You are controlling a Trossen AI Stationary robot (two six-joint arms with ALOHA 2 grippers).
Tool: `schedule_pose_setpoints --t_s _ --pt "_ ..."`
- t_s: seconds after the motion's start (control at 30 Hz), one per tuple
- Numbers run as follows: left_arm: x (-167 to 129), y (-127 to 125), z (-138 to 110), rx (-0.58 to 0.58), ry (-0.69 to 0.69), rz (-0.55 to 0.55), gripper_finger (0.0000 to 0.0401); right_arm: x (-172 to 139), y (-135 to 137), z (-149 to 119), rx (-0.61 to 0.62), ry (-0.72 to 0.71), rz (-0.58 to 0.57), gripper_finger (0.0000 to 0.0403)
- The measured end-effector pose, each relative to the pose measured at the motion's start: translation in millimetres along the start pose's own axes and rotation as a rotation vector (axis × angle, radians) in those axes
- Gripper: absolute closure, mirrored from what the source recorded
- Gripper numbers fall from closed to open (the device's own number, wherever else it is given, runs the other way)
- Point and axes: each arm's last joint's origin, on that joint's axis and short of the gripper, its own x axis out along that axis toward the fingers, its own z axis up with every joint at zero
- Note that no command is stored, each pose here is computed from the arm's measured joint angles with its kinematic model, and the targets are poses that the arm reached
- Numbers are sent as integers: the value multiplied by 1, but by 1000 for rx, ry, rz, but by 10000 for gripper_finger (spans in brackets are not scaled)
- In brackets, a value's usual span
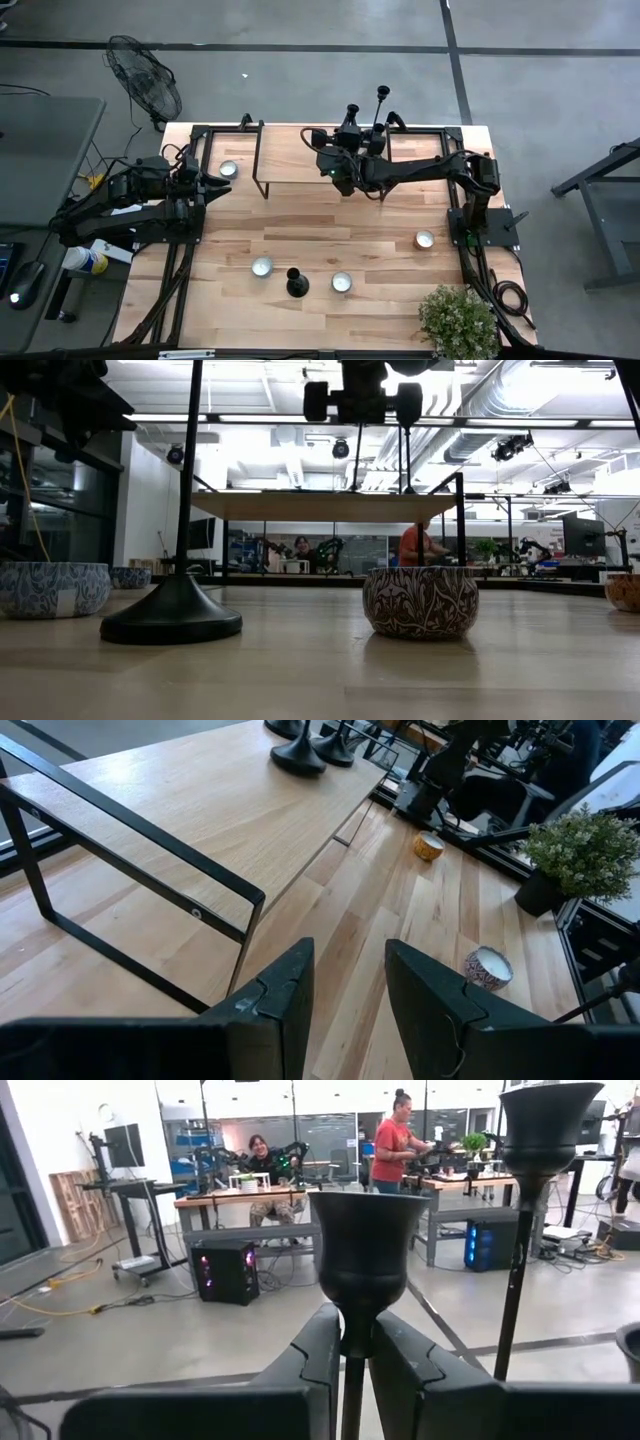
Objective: Pick & Place candle stick holders
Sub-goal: Put the black candle holder on the shelf
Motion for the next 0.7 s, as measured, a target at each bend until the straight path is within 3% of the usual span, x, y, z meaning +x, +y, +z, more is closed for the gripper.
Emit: schedule_pose_setpoints --t_s 0.7 --pt "0 0 0 0 0 0 279 -1 0 0 -26 0 3 376"
